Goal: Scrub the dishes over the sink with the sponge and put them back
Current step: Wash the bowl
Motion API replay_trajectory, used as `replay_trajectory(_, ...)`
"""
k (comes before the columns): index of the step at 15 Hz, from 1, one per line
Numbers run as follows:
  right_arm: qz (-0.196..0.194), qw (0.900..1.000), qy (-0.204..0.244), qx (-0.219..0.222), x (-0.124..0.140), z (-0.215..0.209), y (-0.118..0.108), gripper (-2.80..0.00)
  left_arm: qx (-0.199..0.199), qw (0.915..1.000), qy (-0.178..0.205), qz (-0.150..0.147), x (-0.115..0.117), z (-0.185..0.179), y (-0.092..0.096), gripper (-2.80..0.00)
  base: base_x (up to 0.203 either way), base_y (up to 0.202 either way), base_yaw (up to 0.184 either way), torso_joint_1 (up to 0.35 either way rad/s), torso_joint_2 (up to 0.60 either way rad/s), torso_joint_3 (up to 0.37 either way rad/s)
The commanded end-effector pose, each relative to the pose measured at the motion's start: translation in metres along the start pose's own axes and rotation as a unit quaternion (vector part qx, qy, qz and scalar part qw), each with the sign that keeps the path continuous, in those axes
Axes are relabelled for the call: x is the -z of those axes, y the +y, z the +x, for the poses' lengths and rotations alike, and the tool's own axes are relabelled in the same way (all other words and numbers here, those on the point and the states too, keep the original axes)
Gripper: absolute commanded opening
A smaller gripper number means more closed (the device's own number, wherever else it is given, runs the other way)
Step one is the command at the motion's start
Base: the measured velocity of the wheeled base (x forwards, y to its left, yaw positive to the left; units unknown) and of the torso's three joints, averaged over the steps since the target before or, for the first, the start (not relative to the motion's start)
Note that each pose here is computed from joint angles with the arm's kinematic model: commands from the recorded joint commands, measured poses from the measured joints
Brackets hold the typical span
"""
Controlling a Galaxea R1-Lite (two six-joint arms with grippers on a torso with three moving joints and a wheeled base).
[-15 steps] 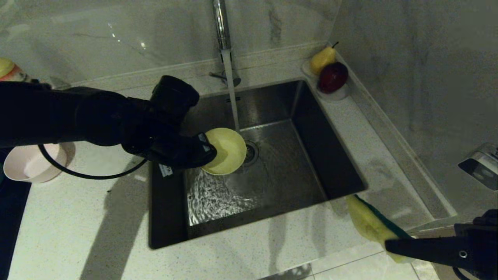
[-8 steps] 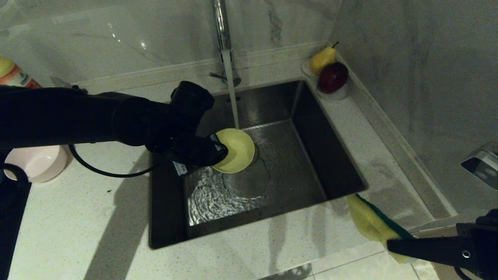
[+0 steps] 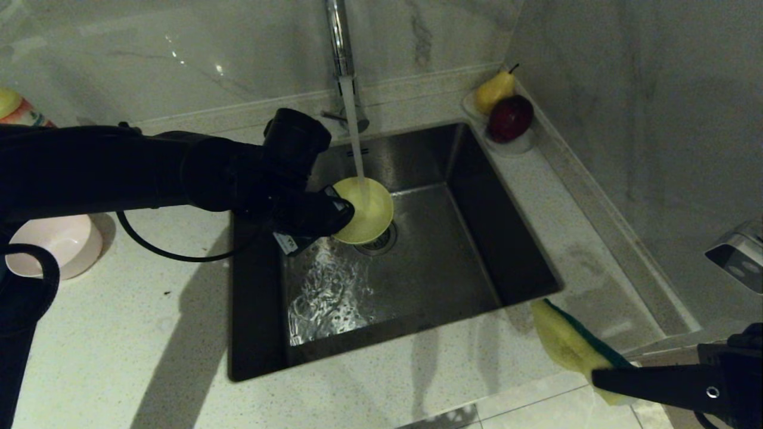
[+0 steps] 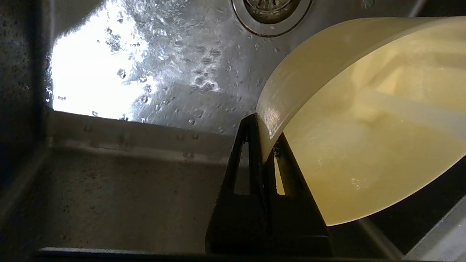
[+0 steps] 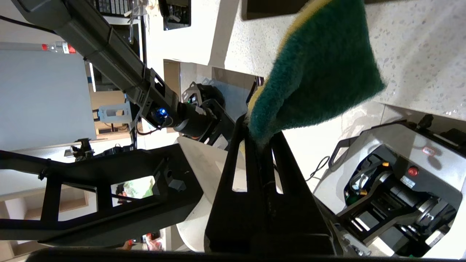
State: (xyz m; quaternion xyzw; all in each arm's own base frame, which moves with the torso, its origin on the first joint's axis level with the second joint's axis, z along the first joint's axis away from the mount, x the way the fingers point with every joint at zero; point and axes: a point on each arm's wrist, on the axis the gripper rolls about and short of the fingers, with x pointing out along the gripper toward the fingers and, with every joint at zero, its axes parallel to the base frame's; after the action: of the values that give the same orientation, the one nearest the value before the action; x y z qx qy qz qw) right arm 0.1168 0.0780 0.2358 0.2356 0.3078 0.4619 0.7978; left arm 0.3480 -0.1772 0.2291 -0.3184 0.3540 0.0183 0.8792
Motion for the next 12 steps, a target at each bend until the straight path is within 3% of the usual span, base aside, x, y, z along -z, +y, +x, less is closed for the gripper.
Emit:
replay_trajectory(1,0.003,1.000,0.003,-0.002,0.000,0.002,-0.001,-2.80,-0.004,1.0000,0.002,-0.001,0.001,-0.002,0.001,-2.80,0.000,0.000,0.000,0.000,0.00,0.000)
replay_trajectory(10,0.002,1.000,0.002,-0.004,0.001,0.000,0.000,-2.80,-0.014,0.9998,0.013,0.003,0.006,-0.010,0.010,-2.80,0.000,0.000,0.000,0.000,0.00,0.000)
replay_trajectory(12,0.003,1.000,0.003,-0.004,0.002,0.000,-0.001,-2.80,-0.028,0.9996,-0.006,0.000,-0.001,-0.010,0.014,-2.80,0.000,0.000,0.000,0.000,0.00,0.000)
